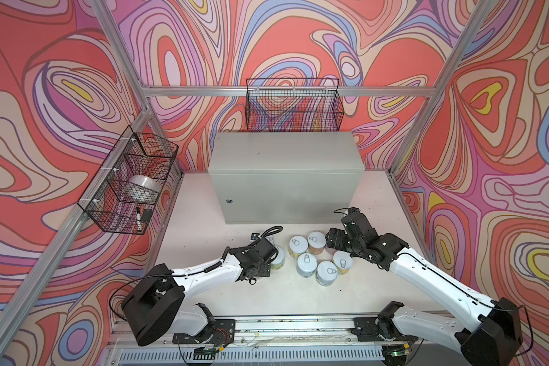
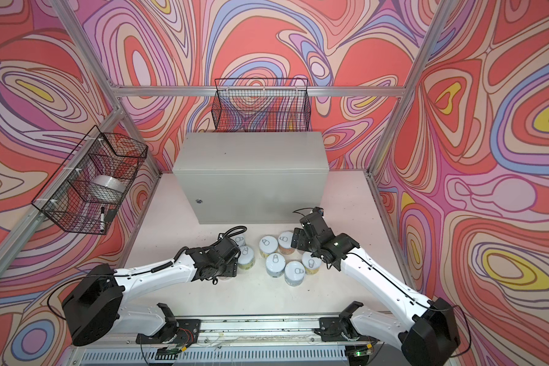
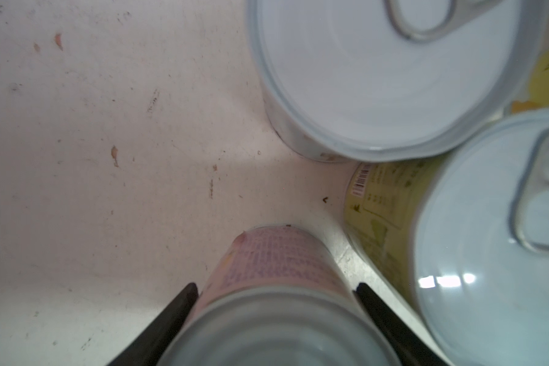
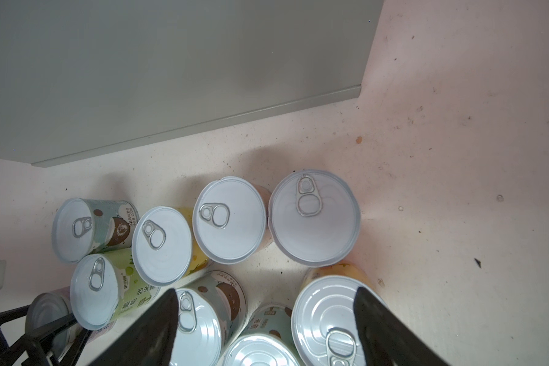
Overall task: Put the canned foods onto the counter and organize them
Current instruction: 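Lower the left gripper around the pink-labelled can and close it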
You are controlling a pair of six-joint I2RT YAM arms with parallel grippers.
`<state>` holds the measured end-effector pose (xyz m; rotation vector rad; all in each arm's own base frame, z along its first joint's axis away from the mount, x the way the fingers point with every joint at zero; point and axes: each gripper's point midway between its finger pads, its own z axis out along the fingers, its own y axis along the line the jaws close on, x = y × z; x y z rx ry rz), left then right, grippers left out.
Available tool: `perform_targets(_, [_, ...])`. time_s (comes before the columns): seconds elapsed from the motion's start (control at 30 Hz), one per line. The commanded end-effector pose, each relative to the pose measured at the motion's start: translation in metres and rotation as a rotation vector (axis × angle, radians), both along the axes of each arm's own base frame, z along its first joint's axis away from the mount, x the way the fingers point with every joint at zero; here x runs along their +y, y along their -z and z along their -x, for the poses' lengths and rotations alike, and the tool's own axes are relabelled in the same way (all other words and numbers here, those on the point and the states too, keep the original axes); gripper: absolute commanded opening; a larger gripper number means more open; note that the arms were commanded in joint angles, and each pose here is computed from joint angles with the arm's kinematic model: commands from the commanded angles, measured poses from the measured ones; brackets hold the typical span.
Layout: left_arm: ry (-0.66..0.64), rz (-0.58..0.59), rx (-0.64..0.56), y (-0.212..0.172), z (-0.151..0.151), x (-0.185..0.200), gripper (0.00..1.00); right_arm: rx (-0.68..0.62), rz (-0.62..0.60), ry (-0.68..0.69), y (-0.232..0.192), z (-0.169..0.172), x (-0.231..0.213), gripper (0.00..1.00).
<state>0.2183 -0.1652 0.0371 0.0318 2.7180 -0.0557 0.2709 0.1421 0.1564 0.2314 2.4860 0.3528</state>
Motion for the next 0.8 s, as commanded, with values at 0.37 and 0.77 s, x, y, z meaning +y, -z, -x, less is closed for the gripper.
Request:
perform_targets(0.37, [-0.028, -0.008, 0.012, 0.004, 0.008, 0.009, 0.56, 0.000, 0.005, 0.004, 0.007, 0.000, 0.000, 0.89])
perform_targets(0.77, [-0.002, -0.082, -0.017, -0.016, 0.003, 0.018, 0.00, -0.014, 0.006, -0.004, 0.001, -0.004, 0.002, 0.89])
